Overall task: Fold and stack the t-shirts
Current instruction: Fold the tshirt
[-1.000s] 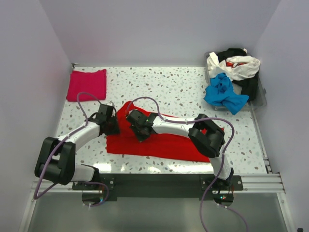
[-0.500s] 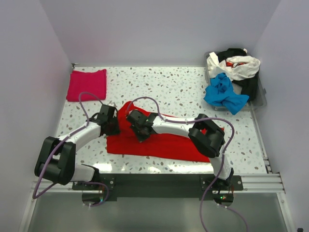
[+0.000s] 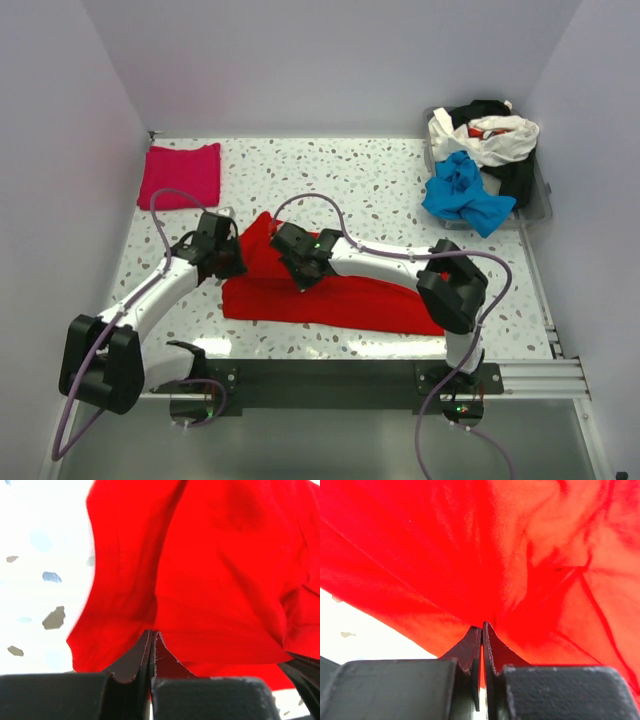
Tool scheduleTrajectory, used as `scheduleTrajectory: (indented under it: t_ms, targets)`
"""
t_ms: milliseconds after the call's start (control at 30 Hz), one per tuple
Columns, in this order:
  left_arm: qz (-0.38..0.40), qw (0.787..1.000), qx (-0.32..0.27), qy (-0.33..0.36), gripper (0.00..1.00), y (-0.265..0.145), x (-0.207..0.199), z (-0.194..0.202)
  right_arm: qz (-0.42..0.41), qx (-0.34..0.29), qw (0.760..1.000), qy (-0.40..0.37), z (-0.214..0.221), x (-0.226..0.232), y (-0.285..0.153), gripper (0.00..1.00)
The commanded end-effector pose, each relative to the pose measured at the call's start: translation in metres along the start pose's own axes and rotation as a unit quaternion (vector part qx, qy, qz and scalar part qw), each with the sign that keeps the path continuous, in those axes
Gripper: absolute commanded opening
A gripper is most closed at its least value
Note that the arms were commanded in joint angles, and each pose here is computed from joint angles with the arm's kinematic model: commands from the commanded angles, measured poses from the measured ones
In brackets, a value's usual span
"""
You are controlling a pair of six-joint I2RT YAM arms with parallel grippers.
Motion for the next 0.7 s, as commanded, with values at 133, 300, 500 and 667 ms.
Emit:
scheduleTrajectory:
  t_ms: [133,300,500,667]
  targets:
    - [0.017,1.000,0.021,-0.007,0.00,-0.024,-0.005,0.009,0.011,0.001,1.000,-0.001,0.004,-0.011,-0.028,0.00]
    - [0.024,0.999,0.032,-0.011,0.00,-0.030,-0.005,0.017,0.009,0.016,1.000,-0.014,0.009,-0.012,-0.027,0.00]
    - [0.027,0.999,0.041,-0.011,0.00,-0.038,-0.004,0.022,0.012,0.037,0.999,-0.020,0.018,-0.014,-0.021,0.00]
    - [0.030,0.998,0.056,-0.012,0.00,-0.042,-0.003,0.031,0.010,0.048,0.999,-0.025,0.022,-0.013,-0.018,0.00]
Point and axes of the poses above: each gripper's point midway between its finger pads, its own y axis out along the fingers, its own x axis along the line the jaws close on, z = x × y, the point moved 4 cm from there along -y, back along the fingers, and after that the axes turned 3 degrees about y, right-handed, at the moved point
